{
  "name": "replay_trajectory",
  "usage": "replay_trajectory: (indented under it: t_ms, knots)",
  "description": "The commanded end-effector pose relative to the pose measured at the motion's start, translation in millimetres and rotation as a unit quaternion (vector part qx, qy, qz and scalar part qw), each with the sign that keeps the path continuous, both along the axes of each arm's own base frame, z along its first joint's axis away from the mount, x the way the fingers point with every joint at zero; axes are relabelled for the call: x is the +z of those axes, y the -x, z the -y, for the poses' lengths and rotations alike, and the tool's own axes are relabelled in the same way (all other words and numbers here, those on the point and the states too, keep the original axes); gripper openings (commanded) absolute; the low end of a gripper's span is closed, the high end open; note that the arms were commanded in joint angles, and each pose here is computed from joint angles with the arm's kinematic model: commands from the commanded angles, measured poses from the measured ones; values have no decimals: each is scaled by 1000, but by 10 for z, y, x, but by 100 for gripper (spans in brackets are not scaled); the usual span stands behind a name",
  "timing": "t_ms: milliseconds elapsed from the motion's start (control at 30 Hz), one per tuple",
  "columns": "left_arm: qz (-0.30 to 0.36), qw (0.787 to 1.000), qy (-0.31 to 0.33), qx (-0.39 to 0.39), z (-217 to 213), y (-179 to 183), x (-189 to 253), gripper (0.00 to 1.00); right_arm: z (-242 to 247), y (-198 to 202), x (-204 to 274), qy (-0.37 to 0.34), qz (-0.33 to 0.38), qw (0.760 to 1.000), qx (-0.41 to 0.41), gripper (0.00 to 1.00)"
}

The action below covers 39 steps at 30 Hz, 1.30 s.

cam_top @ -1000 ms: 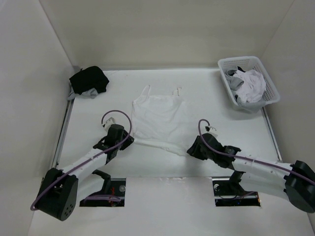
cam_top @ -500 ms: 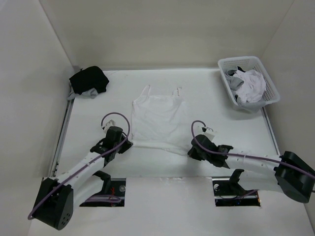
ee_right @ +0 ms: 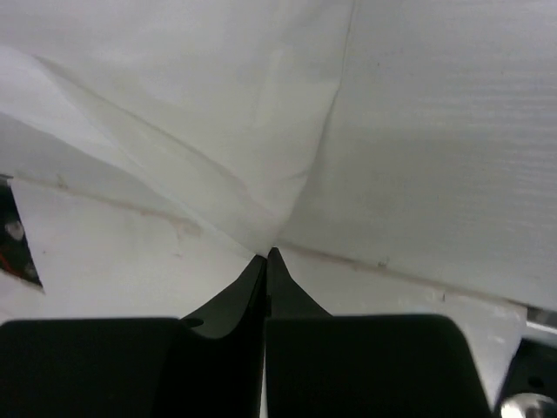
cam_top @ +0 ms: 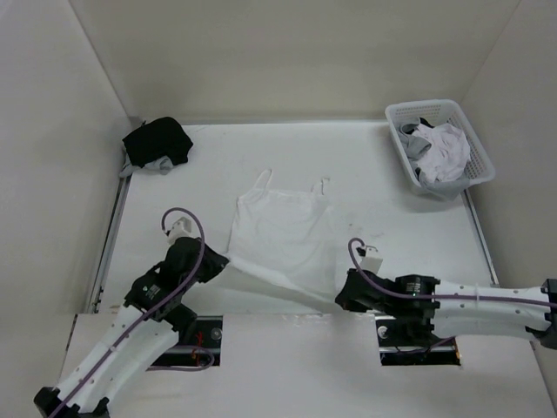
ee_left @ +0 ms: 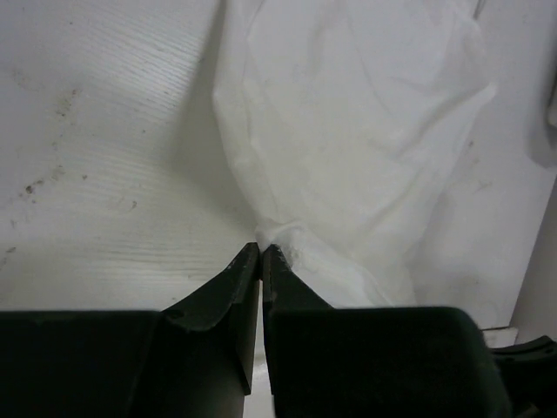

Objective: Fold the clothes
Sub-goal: Fold the tank top

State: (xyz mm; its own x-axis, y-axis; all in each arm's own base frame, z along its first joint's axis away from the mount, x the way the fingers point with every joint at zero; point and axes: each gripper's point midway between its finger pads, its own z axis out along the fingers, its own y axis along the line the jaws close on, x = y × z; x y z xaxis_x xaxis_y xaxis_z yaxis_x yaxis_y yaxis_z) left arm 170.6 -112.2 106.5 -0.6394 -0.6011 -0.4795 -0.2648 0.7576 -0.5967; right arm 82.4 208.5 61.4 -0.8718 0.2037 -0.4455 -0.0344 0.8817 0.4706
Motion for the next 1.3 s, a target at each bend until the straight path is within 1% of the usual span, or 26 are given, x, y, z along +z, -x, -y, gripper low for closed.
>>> replay_trajectory:
  t_ms: [0, 67, 167, 267, 333, 467, 533, 633, 733, 867, 967, 1033, 1133, 1167, 1200, 1267]
  knots:
    - [6, 999, -17, 39, -200, 86, 279, 0, 128, -29, 330, 12, 15, 999, -31, 1]
    - [31, 998, -27, 45, -232, -5, 491, 0, 112, -142, 521, 15, 48, 998, -26, 1]
    - [63, 996, -52, 39, -189, -281, 708, 0, 117, -493, 686, 27, 90, 995, -39, 1]
    - [84, 994, -59, 40, -79, -661, 786, 0, 97, -930, 853, 15, 132, 990, -55, 1]
    - [97, 992, -54, 54, -50, -952, 818, 0, 99, -1225, 951, 6, 156, 986, -62, 1]
    - [126, 989, -33, 77, 11, -1536, 965, 0, 161, -1756, 1093, -2, 182, 980, -78, 1]
    - [127, 988, -33, 79, 53, -1788, 995, 0, 214, -1995, 1139, -1, 190, 978, -85, 2]
    - [118, 988, -33, 89, 77, -2067, 924, 0, 285, -2324, 1111, 9, 189, 978, -93, 2]
    - [108, 989, -27, 99, 123, -2303, 744, 0, 316, -2624, 1033, 11, 185, 978, -101, 2]
    - [88, 989, -29, 117, 84, -2605, 513, 0, 322, -2958, 891, 11, 173, 979, -110, 2]
    - [71, 989, -39, 124, 90, -2862, 338, 1, 270, -3207, 734, 11, 159, 981, -109, 3]
    - [57, 989, -43, 126, 104, -3009, 198, 4, 223, -3350, 620, 12, 147, 983, -107, 3]
    - [43, 990, -51, 122, 131, -3205, 48, 12, 172, -3537, 473, 15, 131, 986, -105, 5]
    - [35, 991, -50, 119, 140, -3248, 8, 17, 161, -3581, 432, 16, 125, 986, -105, 6]
    - [31, 992, -48, 115, 147, -3273, 6, 23, 154, -3611, 407, 15, 117, 987, -108, 9]
    - [43, 990, -48, 125, 69, -3224, 120, 37, 150, -3641, 450, 18, 123, 986, -112, 23]
